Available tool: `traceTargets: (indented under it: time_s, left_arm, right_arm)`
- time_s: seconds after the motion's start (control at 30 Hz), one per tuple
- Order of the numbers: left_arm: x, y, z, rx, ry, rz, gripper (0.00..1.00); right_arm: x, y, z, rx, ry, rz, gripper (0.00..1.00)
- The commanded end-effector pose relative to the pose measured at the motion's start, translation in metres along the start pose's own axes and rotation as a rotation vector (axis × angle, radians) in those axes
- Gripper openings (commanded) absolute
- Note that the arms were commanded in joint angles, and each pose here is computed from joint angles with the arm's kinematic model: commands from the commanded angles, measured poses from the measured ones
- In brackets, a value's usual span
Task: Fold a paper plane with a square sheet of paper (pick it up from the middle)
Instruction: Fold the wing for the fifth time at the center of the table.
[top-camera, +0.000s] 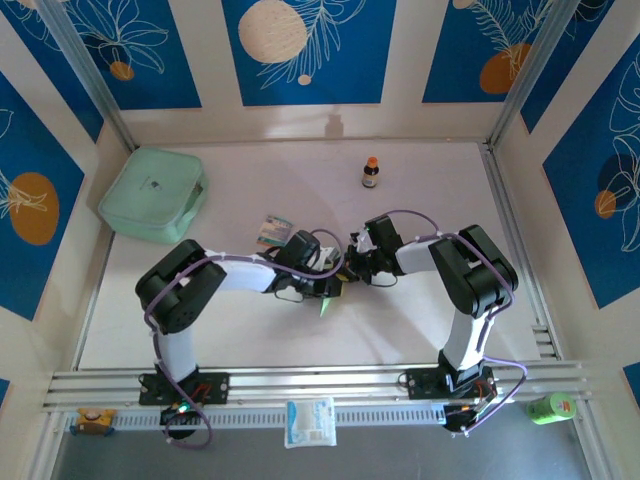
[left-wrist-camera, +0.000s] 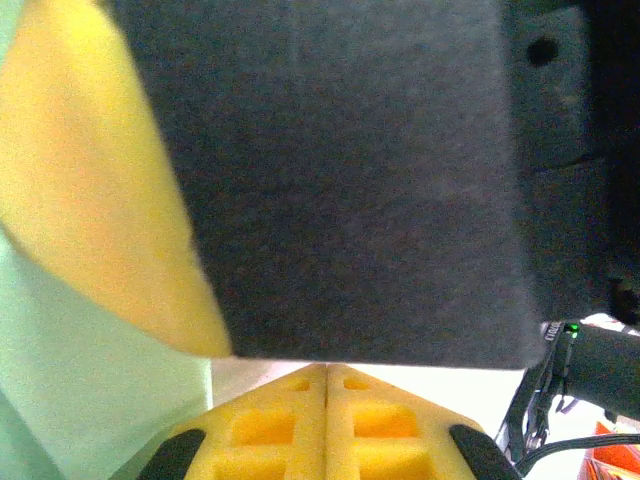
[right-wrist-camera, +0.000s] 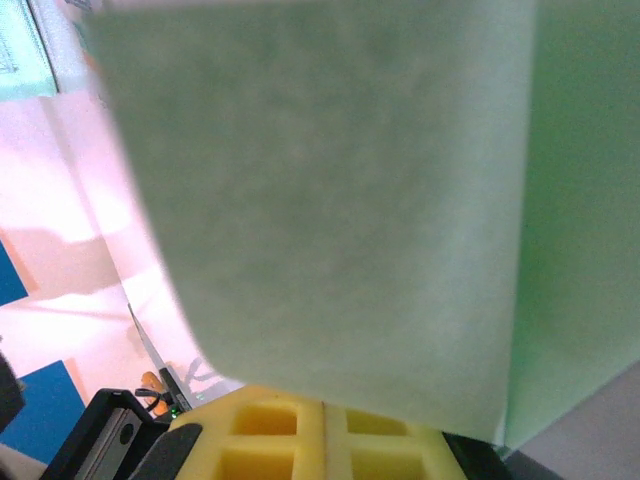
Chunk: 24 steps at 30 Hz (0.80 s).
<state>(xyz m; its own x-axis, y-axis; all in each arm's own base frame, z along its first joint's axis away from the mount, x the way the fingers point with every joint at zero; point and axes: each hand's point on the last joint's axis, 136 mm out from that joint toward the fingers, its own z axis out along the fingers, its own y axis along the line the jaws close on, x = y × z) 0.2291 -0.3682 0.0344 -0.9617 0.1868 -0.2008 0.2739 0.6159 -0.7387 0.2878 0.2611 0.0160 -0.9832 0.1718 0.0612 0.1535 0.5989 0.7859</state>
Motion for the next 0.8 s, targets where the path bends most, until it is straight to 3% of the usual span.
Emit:
traceTargets:
  time_s: [0.0, 0.57, 0.77]
  left_arm:
    - [0.015, 0.019, 0.002, -0.036, 0.034, -0.024, 0.01]
    - [0.062, 0.025, -0.014, -0.001, 0.128, -0.095, 0.03]
    - [0.099, 0.041, -0.022, -0.051, 0.203, -0.117, 0.03]
  right_arm:
    - [0.015, -0.057, 0.002, 0.199, 0.003, 0.127, 0.04]
    - [0.014, -0.06, 0.001, 0.207, -0.002, 0.133, 0.04]
    - [0.014, -0.06, 0.001, 0.209, 0.0, 0.135, 0.04]
